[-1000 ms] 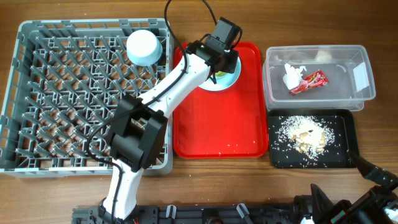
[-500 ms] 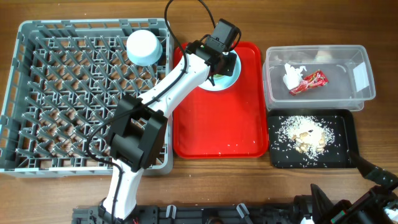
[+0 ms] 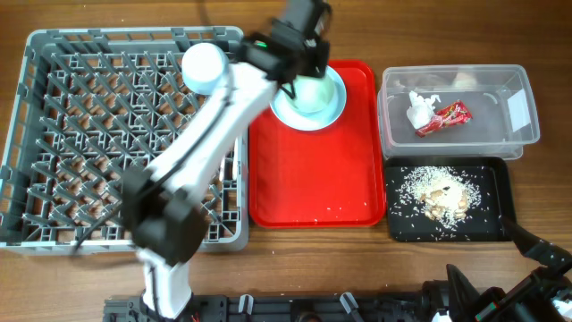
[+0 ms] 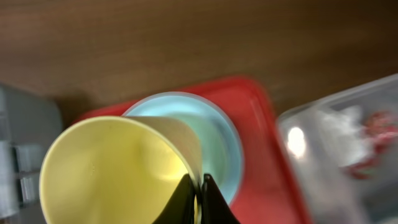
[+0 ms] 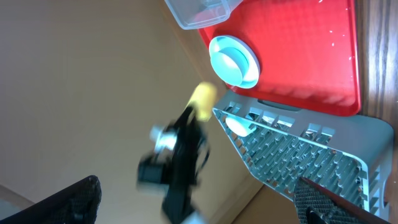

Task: Sort waste into correct bins and load items into the dishwasher rack
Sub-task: 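Carry the yellow cup to the rack and lower it beside the bowl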

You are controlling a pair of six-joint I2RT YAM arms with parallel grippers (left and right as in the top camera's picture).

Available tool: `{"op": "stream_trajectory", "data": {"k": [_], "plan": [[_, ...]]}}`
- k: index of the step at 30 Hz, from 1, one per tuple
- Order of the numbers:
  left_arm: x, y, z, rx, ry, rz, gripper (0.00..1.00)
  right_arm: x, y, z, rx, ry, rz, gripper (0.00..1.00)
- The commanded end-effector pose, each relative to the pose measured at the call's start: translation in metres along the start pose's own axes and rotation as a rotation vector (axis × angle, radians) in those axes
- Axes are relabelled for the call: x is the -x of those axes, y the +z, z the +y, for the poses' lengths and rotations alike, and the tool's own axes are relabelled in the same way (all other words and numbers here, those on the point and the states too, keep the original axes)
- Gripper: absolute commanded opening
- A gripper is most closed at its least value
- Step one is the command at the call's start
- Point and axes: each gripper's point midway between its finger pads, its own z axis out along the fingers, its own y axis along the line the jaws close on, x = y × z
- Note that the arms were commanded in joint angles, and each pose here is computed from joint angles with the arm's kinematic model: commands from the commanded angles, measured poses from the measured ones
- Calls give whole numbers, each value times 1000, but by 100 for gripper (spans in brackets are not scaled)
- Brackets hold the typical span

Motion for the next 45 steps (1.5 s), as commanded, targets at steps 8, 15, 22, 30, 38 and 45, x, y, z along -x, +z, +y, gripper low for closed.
{"op": "stream_trajectory", "data": {"k": [8, 15, 22, 30, 38, 45], "plan": [[-14, -147, 52, -650, -270, 180, 4, 3, 0, 1, 10, 9, -16, 100], [-39, -130, 119, -901, -531, 223, 4, 3, 0, 1, 10, 10, -16, 100], [-102, -91, 165, -843, -647, 268, 4, 3, 0, 1, 10, 10, -16, 100], [-137, -76, 211, -795, -754, 202, 4, 3, 0, 1, 10, 10, -16, 100], [-113, -91, 205, -988, -819, 64, 4, 3, 0, 1, 10, 9, -16, 100], [-116, -82, 210, -950, -798, 71, 4, 3, 0, 1, 10, 9, -16, 100]]}}
